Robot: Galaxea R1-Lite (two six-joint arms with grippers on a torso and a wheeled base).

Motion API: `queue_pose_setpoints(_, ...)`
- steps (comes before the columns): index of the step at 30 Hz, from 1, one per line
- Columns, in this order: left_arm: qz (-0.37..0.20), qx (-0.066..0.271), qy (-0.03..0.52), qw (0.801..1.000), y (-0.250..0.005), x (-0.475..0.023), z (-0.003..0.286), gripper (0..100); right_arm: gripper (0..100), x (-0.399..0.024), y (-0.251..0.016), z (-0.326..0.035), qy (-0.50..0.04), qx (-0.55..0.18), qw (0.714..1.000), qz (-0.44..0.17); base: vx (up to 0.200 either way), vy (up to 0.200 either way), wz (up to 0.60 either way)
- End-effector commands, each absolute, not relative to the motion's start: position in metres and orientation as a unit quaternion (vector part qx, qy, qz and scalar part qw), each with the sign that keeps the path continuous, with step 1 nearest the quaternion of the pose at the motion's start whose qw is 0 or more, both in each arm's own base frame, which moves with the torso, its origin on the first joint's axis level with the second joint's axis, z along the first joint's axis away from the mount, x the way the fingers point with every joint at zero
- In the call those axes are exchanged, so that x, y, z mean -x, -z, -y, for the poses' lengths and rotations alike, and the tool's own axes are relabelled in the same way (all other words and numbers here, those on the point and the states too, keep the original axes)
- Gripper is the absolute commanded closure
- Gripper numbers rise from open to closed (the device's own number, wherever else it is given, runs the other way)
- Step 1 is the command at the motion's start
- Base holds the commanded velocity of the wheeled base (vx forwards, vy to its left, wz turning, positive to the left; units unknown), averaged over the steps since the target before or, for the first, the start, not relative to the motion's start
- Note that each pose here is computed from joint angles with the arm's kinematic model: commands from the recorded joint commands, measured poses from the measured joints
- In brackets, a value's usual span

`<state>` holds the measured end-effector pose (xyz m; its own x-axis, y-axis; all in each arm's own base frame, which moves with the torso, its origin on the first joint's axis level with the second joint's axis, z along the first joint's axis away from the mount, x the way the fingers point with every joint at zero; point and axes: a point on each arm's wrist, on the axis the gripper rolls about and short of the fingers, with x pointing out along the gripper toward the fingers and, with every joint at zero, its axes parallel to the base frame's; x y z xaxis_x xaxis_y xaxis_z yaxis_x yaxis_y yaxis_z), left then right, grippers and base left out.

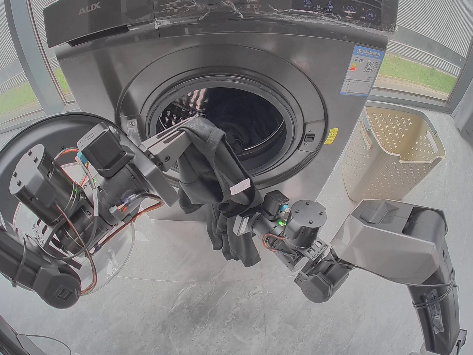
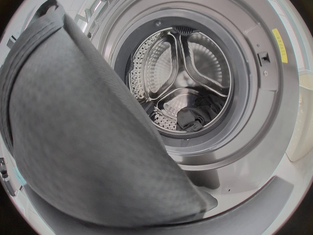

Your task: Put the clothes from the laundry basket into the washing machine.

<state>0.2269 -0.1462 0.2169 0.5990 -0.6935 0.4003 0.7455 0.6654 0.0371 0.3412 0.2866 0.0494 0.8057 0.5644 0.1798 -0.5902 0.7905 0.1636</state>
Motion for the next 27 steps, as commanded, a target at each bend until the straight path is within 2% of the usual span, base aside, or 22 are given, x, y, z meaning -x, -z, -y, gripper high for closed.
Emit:
queue_pose_setpoints(1, 0.166, 0.057, 0.370, 0.912, -0.201, -0.243, 0.132, 100, 100, -0.333, -0.087, -0.265, -0.294, -0.114, 0.945, 0.083, 0.000, 0.000, 0.00)
queue_pose_setpoints(5, 0.149, 0.047, 0.352, 0.923, -0.190, -0.250, 0.124, 100, 100, -0.321, -0.104, -0.255, -0.293, -0.115, 0.945, 0.087, 0.000, 0.000, 0.00)
queue_pose_setpoints(10, 0.088, 0.026, 0.352, 0.932, -0.158, -0.249, 0.120, 100, 100, -0.308, -0.117, -0.246, -0.294, -0.116, 0.945, 0.087, 0.000, 0.000, 0.00)
queue_pose_setpoints(14, 0.036, -0.006, 0.352, 0.935, -0.127, -0.250, 0.121, 100, 100, -0.304, -0.121, -0.247, -0.299, -0.117, 0.943, 0.090, 0.000, 0.000, 0.00)
queue_pose_setpoints(20, -0.016, -0.031, 0.358, 0.933, -0.098, -0.249, 0.122, 100, 100, -0.302, -0.124, -0.252, -0.305, -0.120, 0.940, 0.095, 0.000, 0.000, 0.00)
queue_pose_setpoints(23, -0.044, -0.048, 0.380, 0.923, -0.083, -0.244, 0.122, 100, 100, -0.303, -0.121, -0.255, -0.307, -0.118, 0.940, 0.091, 0.000, 0.000, 0.00)
queue_pose_setpoints(27, -0.054, -0.056, 0.385, 0.920, -0.075, -0.245, 0.123, 100, 100, -0.302, -0.123, -0.260, -0.313, -0.121, 0.937, 0.096, 0.000, 0.000, 0.00)
